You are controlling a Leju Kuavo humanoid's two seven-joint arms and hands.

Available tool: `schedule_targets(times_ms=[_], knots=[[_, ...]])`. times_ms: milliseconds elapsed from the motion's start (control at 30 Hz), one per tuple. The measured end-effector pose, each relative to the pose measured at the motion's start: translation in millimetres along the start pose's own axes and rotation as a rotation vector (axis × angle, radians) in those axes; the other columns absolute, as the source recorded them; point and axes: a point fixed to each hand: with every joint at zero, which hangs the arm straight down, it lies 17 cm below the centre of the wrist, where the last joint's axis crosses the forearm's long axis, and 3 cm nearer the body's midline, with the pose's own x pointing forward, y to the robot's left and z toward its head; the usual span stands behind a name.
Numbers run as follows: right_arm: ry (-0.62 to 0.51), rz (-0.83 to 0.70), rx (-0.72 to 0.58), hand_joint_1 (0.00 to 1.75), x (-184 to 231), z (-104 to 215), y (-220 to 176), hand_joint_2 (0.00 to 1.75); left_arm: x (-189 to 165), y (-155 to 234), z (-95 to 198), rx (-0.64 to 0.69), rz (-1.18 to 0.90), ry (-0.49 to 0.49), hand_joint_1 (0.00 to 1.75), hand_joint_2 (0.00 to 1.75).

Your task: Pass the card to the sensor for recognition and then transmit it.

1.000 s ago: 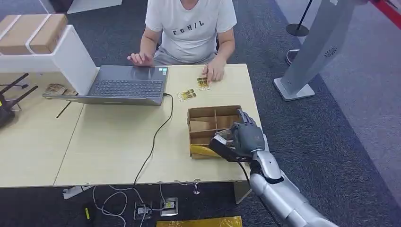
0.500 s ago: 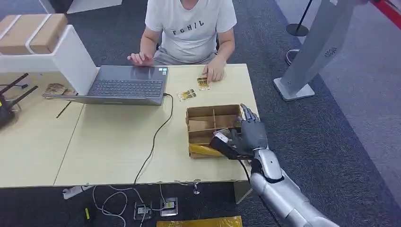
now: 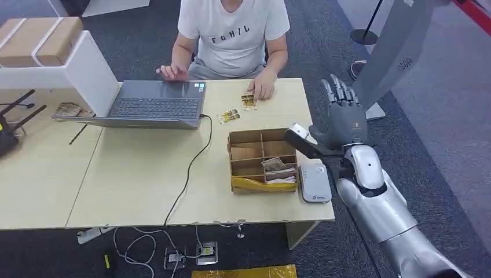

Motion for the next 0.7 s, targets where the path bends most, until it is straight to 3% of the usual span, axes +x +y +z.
schedule_targets(times_ms=[300, 333, 500, 533, 667, 700], knots=[[0.009, -0.002, -0.092, 0.0, -11.0, -8.4, -39.9, 1.75, 0.1, -0.5, 0.0, 0.0, 0.001, 0.0, 0.0, 0.0], [0.008, 0.0, -0.095, 0.0, -11.7, -8.8, -42.2, 0.0, 0.0, -0.3, 0.0, 0.002, 0.004, 0.002, 0.0, 0.0], [0.009, 0.0, -0.096, 0.0, -12.7, -9.2, -43.9, 0.0, -0.3, -0.1, 0.0, 0.003, 0.006, 0.003, 0.0, 0.0], [0.009, 0.0, -0.096, 0.0, -12.7, -9.3, -44.1, 1.75, -0.3, 0.0, -0.1, 0.003, 0.006, 0.003, 0.0, 0.0], [0.018, -0.026, -0.077, 0.0, -15.8, -9.8, -45.1, 1.75, -0.8, 1.0, -0.2, 0.007, 0.008, 0.007, 0.0, 0.0], [0.045, -0.123, 0.01, 0.0, -17.8, -8.8, -35.0, 1.75, -1.3, 1.6, -0.2, 0.009, 0.015, 0.01, 0.0, 0.0]])
